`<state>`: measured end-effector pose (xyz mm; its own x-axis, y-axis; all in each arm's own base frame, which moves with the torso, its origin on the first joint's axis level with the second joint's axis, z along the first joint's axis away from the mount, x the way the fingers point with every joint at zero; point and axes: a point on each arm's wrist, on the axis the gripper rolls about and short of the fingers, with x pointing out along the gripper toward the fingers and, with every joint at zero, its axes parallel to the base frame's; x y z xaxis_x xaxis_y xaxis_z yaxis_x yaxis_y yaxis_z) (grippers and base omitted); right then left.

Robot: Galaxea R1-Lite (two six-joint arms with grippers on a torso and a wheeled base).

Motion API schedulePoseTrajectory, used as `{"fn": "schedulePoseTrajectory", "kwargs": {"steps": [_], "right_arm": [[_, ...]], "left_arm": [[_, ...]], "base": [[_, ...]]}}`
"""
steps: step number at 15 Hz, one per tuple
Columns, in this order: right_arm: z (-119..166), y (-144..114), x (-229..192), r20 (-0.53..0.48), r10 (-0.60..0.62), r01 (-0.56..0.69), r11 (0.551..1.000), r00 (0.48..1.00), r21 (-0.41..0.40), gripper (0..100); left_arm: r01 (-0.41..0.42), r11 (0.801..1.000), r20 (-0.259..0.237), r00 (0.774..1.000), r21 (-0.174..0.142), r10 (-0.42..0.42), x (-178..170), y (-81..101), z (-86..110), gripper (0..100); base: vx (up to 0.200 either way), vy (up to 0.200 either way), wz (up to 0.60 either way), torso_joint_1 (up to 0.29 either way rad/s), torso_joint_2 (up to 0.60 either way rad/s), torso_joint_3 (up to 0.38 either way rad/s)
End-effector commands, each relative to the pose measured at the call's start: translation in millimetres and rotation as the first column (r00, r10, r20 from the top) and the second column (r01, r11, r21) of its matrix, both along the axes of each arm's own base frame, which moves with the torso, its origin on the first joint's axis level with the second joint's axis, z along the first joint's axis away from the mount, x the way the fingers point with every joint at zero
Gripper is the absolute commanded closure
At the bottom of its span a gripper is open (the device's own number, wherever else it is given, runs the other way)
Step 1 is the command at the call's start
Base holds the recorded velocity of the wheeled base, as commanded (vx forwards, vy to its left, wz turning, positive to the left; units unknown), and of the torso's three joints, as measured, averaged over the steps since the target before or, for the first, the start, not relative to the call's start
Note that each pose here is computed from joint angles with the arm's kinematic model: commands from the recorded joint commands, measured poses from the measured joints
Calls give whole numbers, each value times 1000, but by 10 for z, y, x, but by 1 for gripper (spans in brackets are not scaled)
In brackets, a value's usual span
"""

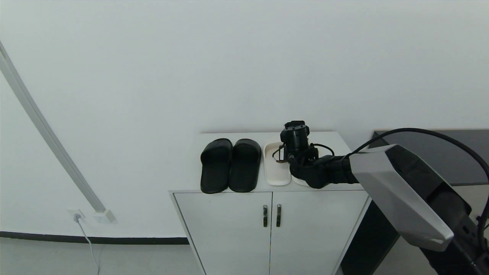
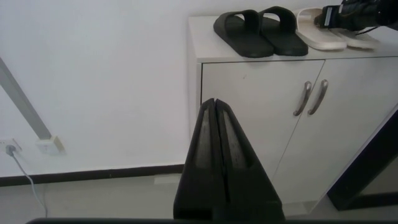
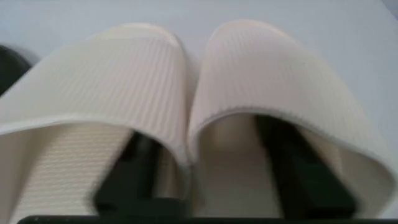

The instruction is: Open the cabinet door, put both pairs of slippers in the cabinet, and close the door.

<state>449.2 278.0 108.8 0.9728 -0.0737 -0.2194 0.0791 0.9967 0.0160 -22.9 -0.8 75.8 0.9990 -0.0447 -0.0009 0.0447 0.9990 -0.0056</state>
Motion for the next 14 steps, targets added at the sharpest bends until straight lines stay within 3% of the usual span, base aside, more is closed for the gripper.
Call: {"fn": "schedulePoseTrajectory", "kwargs": {"steps": [1,3,8,11,14], "right_arm": [[-18,8,9,0,0,0,1000,1000,-1,100],[15,7,7,6,2,-2,1000,1000,4,100],[468,-80,-283,31,28,-29,999,999,26,100],[724,-246,-957,-14,220,-220,975,975,33,100],[701,-529,-1618,-33,414,-414,910,910,-6,100]], "left_arm": [[0,1000,-1,1000,-1,0,1,0,0,100],[0,1000,-1,1000,-1,0,1,0,0,100],[0,1000,-1,1000,-2,0,1,0,0,100],[0,1000,-1,1000,-2,0,1,0,0,100],[0,1000,-1,1000,-1,0,1,0,0,100]], "base": [[0,0,0,0,0,0],[0,0,0,0,0,0],[0,0,0,0,0,0],[0,0,0,0,0,0],[0,0,0,0,0,0]]}}
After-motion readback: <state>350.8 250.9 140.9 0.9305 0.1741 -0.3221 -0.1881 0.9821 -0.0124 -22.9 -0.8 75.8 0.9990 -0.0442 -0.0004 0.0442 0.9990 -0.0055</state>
